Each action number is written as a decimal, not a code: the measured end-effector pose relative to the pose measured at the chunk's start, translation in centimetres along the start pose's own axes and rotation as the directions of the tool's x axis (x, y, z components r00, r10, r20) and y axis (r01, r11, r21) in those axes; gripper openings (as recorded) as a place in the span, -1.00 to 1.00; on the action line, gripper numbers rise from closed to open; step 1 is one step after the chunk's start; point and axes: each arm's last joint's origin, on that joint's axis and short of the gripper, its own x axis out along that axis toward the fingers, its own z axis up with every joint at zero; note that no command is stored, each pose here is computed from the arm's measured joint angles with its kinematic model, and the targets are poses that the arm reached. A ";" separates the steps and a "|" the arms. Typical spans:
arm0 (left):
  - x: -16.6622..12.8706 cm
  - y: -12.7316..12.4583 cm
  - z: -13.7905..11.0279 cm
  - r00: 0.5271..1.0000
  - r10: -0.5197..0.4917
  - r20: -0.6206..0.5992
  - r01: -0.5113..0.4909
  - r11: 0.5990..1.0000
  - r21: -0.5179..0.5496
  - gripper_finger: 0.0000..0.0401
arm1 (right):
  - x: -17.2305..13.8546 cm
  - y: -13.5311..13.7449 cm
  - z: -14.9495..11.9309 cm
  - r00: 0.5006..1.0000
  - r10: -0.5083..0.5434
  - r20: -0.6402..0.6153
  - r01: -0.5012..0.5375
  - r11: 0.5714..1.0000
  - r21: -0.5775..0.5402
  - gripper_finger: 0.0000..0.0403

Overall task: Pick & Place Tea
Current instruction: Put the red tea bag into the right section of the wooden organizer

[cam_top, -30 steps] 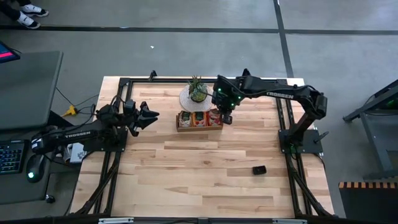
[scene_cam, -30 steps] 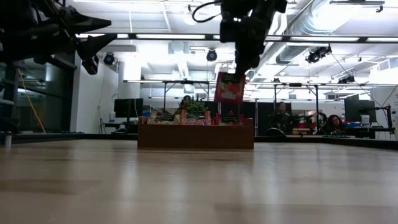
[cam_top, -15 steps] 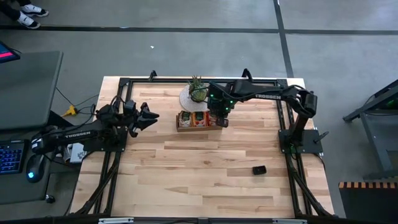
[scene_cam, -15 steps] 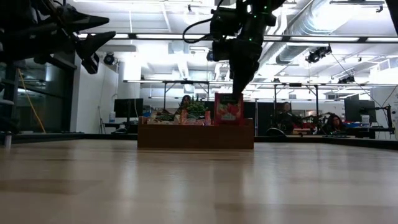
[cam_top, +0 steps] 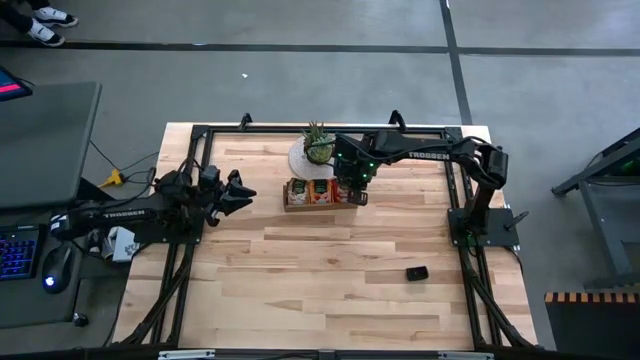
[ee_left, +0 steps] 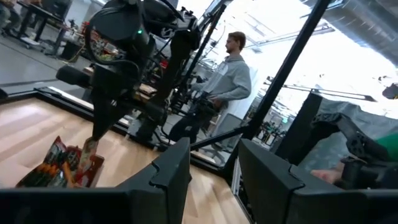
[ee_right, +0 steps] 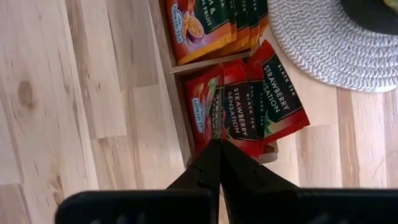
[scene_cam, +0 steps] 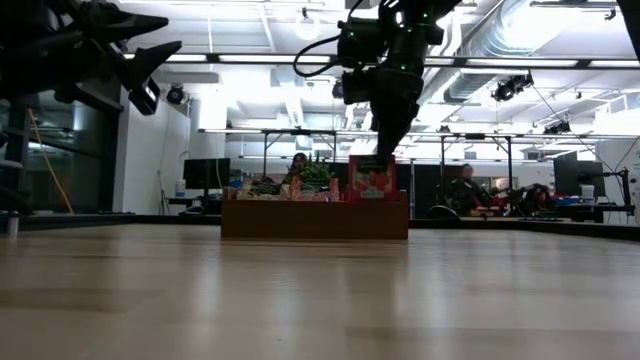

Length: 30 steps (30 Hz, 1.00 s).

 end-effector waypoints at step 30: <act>-0.1 0.8 -2.3 0.972 0.140 -0.188 -0.134 0.990 0.045 -0.31 | 2.7 0.0 0.5 0.999 0.004 -0.039 -0.004 1.000 0.015 -1.00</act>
